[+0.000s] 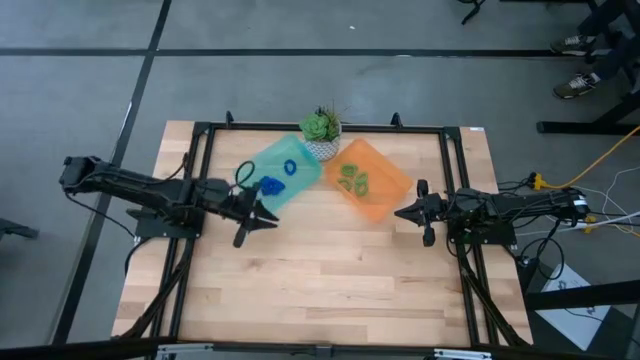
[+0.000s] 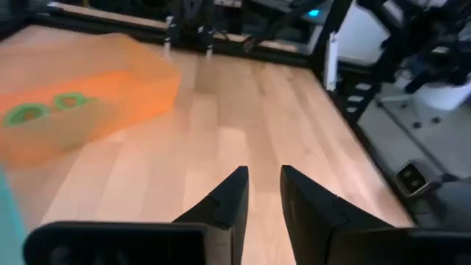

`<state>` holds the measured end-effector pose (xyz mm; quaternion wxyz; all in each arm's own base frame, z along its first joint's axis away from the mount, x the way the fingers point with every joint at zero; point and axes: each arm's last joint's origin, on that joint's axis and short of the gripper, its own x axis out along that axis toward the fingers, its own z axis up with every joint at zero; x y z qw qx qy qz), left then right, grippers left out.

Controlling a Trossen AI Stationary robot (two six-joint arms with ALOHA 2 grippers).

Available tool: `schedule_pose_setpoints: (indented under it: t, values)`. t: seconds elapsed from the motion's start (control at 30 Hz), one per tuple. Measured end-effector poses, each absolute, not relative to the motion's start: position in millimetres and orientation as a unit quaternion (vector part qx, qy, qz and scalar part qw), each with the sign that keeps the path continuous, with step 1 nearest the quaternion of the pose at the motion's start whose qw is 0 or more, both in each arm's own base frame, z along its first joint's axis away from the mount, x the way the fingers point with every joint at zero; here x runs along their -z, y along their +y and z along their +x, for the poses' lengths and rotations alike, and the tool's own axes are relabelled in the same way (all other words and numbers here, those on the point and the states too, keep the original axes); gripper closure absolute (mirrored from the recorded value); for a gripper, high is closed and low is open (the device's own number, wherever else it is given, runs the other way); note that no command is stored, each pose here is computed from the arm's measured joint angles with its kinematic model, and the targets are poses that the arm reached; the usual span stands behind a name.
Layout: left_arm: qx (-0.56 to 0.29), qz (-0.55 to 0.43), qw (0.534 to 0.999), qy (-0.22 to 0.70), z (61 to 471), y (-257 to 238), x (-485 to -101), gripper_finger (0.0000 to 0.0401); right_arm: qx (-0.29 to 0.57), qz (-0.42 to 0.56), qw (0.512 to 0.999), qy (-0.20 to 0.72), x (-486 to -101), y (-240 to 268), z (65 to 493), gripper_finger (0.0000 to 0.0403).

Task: Sort spring keychains
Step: Return to Home Position

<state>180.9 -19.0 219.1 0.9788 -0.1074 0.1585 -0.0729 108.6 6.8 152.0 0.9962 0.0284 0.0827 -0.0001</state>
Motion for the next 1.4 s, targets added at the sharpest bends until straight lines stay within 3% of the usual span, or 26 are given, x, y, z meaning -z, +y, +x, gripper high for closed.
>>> schedule_pose_setpoints:
  t: [0.2,0.57,1.03,1.4]
  values:
    - [0.027,-0.083,0.987,0.138,163.2,-36.4,-193.6,0.0354,0.0,0.029,0.996,0.083,-152.0,6.8,108.6,0.0395]
    - [0.09,-0.083,0.984,0.132,141.1,-52.9,-164.1,0.0397,0.0,0.029,0.996,0.083,-152.0,6.8,108.6,0.0395]
    - [0.133,-0.086,0.981,0.111,124.1,-57.5,-145.4,0.0398,0.0,0.029,0.996,0.083,-152.0,6.8,108.6,0.0395]
    - [0.169,-0.021,0.979,0.107,120.1,-59.5,-145.7,0.0397,0.0,0.028,0.996,0.083,-152.0,6.8,108.6,0.0395]
